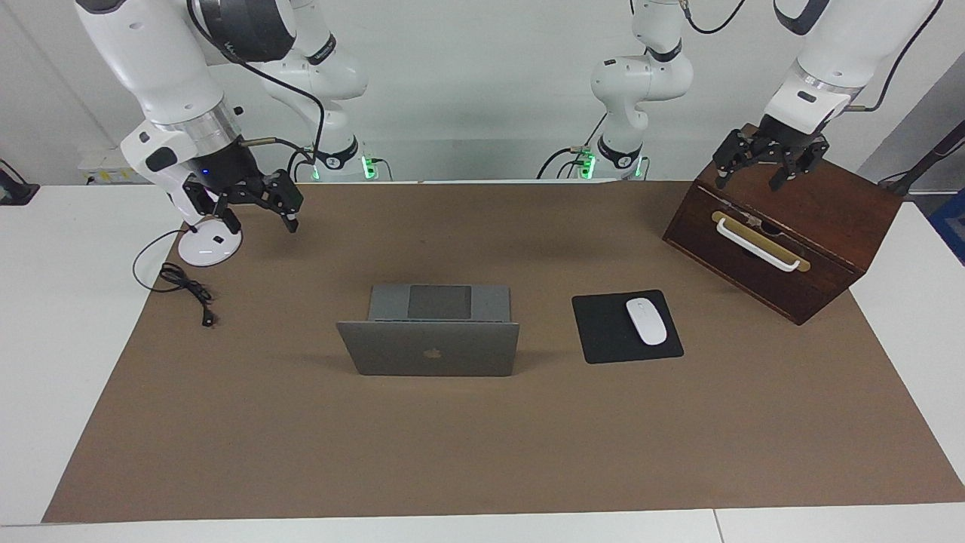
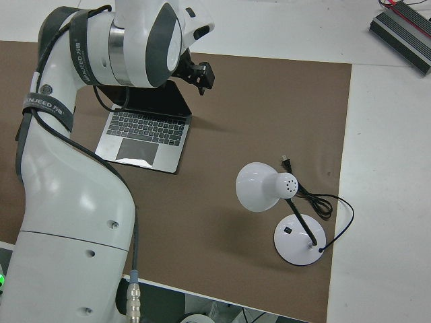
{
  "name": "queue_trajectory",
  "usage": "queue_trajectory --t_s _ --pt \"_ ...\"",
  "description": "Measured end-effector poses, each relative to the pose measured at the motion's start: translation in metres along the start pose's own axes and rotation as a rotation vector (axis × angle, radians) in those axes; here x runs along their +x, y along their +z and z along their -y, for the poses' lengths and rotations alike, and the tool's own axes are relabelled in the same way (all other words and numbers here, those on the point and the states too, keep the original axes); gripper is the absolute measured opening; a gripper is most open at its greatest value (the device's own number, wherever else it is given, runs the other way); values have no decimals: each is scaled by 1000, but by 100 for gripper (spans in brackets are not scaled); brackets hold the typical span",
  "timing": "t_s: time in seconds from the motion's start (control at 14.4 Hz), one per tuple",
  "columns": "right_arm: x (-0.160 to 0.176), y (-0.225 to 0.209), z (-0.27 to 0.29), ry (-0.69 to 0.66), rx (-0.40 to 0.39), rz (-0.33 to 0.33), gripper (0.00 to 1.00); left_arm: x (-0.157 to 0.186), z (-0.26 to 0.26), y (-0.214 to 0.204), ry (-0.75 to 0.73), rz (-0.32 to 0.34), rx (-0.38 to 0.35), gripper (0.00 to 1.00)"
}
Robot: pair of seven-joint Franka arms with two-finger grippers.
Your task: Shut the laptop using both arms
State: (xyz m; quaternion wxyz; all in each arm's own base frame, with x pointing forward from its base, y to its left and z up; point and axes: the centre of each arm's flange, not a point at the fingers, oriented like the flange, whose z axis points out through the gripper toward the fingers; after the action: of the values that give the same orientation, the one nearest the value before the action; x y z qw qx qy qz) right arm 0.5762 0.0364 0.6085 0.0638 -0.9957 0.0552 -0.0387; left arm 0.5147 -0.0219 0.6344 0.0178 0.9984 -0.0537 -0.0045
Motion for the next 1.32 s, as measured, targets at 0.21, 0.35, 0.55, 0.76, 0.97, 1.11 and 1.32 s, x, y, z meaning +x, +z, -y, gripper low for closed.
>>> queue_trajectory --t_s 0.21,0.35,0.55,0.76,0.97,1.11,1.32 --pt "7 7 4 65 47 -13 100 0 0 0 0 0 -1 100" --pt "12 11 10 113 83 -22 100 0 0 0 0 0 -1 100" --pt "19 17 17 209 154 -33 100 0 0 0 0 -1 -1 78" --pt "28 23 21 265 224 -52 100 0 0 0 0 -3 -1 44" --pt "39 37 21 354 287 -77 93 1 0 -1 -1 -12 -1 8" --pt "43 43 25 424 330 -73 68 3 0 -2 0 -28 0 1" --pt "48 45 44 580 414 -79 35 8 -3 -6 5 -69 3 1"
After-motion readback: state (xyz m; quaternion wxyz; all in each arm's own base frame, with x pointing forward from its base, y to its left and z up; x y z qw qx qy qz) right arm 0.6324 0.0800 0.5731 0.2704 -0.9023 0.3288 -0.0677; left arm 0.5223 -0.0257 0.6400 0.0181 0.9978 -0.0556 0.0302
